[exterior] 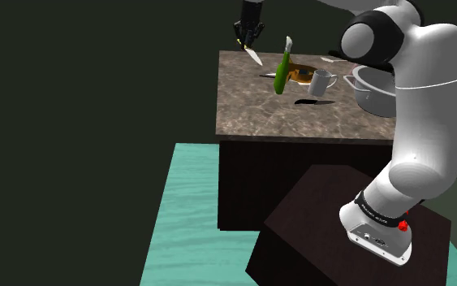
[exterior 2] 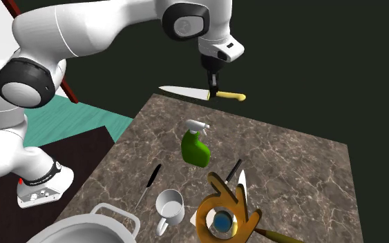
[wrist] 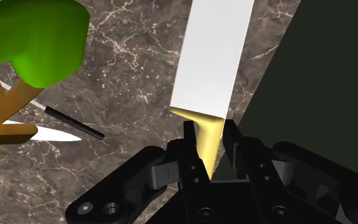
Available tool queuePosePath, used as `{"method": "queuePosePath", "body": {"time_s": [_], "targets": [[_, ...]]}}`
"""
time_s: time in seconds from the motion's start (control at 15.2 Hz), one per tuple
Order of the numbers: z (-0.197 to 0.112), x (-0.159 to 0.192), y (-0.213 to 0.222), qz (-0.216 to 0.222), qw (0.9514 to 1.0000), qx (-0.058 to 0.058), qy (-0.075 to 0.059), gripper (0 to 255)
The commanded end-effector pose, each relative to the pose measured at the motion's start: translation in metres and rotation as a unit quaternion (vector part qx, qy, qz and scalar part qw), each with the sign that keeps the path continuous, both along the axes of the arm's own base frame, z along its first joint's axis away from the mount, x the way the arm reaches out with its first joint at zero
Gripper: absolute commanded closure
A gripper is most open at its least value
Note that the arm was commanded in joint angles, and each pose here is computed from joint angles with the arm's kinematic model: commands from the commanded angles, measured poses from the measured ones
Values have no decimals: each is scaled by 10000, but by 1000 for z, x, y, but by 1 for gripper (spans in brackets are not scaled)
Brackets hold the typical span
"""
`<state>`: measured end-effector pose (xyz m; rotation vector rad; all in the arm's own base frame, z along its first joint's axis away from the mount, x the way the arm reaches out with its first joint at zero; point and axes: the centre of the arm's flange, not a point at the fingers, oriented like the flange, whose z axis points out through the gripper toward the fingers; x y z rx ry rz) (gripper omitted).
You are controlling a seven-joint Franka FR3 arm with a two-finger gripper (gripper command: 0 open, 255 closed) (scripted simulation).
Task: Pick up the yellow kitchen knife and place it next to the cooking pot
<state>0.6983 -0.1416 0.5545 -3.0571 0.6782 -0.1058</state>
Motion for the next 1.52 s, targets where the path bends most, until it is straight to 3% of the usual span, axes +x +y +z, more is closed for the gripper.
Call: {"method": "queuePosePath", "body": {"time_s": [0.0, 1.45], "targets": [[11, 1, 0, 1, 10000, 1, 3, 255], [12, -285, -48, 1, 10000, 1, 3, 255]]}}
